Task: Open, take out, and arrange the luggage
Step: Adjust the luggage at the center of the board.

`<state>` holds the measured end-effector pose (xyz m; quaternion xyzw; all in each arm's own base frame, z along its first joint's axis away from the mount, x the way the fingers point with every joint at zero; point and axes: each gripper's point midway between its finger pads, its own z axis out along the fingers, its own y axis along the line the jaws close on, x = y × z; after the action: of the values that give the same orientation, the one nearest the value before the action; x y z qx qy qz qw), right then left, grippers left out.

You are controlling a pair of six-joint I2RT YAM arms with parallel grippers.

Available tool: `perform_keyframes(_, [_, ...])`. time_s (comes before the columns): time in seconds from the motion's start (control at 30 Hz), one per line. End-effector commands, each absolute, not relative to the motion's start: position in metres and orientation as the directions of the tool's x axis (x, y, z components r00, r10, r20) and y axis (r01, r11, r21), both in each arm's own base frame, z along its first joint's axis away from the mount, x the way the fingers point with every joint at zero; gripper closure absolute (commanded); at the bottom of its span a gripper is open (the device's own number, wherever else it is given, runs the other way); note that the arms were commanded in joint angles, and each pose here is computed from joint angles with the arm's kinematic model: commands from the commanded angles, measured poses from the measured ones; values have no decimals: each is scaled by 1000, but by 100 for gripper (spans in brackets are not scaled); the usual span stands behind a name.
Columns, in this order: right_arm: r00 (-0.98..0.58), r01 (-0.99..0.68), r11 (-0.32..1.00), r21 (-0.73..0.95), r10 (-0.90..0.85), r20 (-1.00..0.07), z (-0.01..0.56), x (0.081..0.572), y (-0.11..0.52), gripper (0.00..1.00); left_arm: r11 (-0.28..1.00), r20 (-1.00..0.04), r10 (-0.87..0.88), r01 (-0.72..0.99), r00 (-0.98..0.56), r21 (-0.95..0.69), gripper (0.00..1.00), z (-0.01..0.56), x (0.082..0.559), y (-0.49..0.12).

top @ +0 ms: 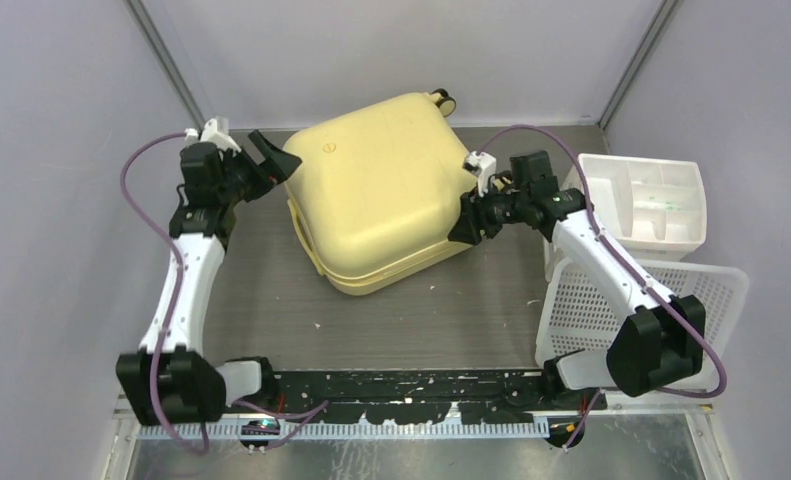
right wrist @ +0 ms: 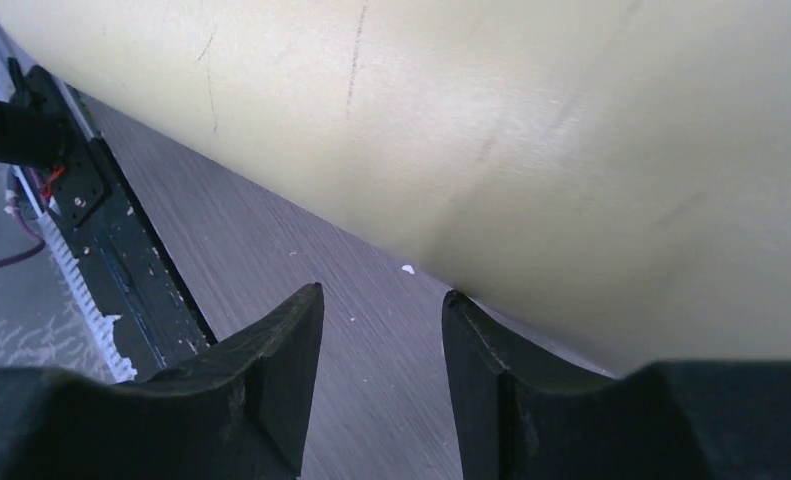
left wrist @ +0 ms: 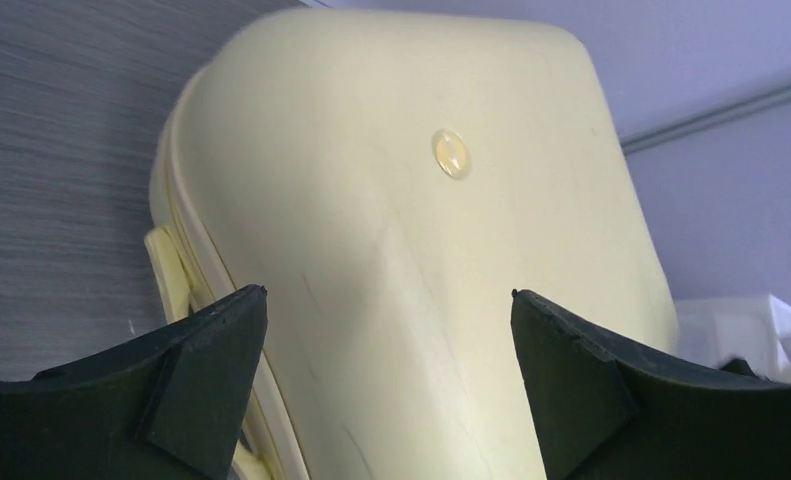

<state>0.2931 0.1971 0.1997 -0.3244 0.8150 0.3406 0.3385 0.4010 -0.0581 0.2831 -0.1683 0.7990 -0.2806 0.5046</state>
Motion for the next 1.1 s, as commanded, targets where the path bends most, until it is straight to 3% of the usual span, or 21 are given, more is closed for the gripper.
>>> perform_keyframes(0.0, [-448, -707, 684, 180, -238, -862, 219, 345, 218, 48, 750, -711, -525, 141, -468, -646, 7, 292, 343, -81])
perform_keyframes(0.2, [-453, -748, 623, 227, -231, -861, 222, 340, 254, 49, 666, -715, -498, 312, -491, -678, 8, 309, 285, -139])
perform_keyframes(0.4, [-368, -911, 326, 253, -364, -856, 231, 280, 247, 39, 631, -784, -370, 485, -498, -605, 9, 315, 234, -204])
perform_keyframes(0.53, [-356, -916, 298, 268, -296, -887, 244, 266, 216, 33, 623, -818, -259, 558, -514, -548, 11, 293, 207, -241])
perform_keyframes(0.7, [-350, -868, 432, 244, -184, -919, 257, 274, 177, 32, 671, -851, -90, 600, -517, -435, 24, 254, 186, -277])
perform_keyframes(0.87, [-336, -771, 606, 194, -129, -933, 249, 289, 142, 32, 809, -881, -11, 514, -472, -285, 43, 218, 209, -271])
perform_keyframes(1.0, [-363, -730, 653, 204, -118, -924, 242, 296, 129, 33, 891, -918, -1, 417, -397, -182, 70, 204, 237, -258])
perform_keyframes(1.07, [-368, -731, 651, 205, -123, -921, 241, 296, 129, 33, 913, -923, -20, 369, -383, -173, 75, 199, 248, -252])
